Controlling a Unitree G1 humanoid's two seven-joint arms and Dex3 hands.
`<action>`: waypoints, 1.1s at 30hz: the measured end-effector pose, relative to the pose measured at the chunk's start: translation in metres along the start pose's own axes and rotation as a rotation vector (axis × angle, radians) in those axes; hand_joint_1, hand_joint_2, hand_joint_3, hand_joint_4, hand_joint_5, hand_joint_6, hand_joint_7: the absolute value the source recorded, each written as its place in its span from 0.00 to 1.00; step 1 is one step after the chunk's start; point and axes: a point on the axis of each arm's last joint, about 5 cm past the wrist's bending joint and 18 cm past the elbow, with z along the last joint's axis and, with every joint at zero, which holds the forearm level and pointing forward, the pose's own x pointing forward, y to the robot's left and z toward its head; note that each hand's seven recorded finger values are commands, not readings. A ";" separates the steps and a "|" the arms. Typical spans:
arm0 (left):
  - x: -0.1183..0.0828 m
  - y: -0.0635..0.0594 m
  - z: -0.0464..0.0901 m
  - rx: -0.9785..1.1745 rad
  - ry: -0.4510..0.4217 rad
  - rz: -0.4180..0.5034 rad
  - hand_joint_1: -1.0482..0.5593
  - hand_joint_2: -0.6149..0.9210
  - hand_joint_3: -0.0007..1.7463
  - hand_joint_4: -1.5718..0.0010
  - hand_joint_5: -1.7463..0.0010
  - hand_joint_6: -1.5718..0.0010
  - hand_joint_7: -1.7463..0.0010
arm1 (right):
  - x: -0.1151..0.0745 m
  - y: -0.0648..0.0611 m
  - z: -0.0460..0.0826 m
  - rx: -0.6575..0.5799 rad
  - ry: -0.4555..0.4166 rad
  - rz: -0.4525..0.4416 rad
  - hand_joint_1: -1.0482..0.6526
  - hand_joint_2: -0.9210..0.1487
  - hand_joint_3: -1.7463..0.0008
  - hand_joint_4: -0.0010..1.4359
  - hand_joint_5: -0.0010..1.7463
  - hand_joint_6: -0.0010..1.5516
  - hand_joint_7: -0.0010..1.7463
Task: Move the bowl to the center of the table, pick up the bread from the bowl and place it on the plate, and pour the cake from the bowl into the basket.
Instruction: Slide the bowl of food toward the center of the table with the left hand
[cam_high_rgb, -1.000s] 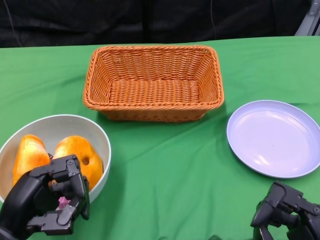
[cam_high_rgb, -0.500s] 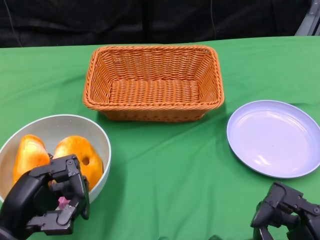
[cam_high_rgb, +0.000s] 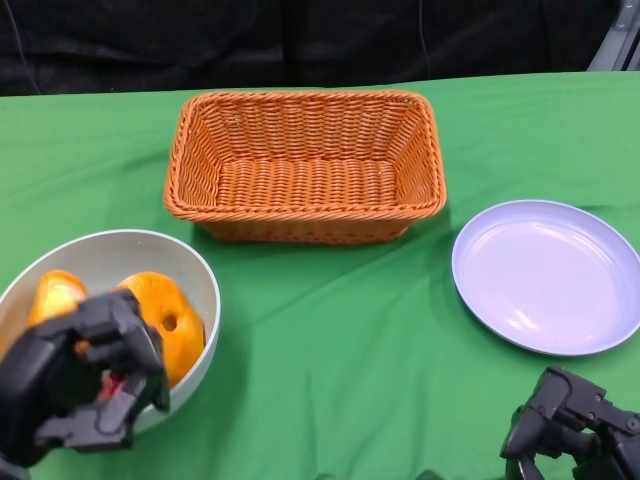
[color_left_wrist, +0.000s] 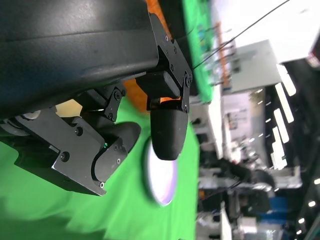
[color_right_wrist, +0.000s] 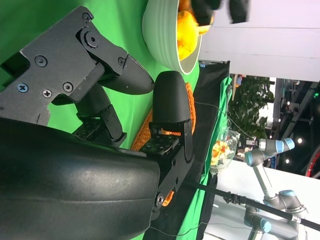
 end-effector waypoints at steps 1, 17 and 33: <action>0.000 0.002 0.003 0.007 -0.023 0.021 0.44 0.96 0.14 0.52 0.49 0.47 0.78 | 0.000 0.000 0.000 0.001 -0.002 0.000 0.58 0.49 0.22 0.56 1.00 0.42 0.91; 0.000 0.023 0.027 0.118 -0.065 0.185 0.31 1.00 0.08 0.59 0.88 0.56 1.00 | -0.001 0.001 0.001 0.000 -0.003 -0.012 0.58 0.52 0.20 0.56 1.00 0.43 0.88; 0.015 0.081 0.022 0.254 0.052 0.413 0.28 1.00 0.20 0.72 0.98 0.74 1.00 | 0.003 0.004 0.000 0.012 -0.011 0.001 0.54 0.46 0.27 0.53 1.00 0.41 0.90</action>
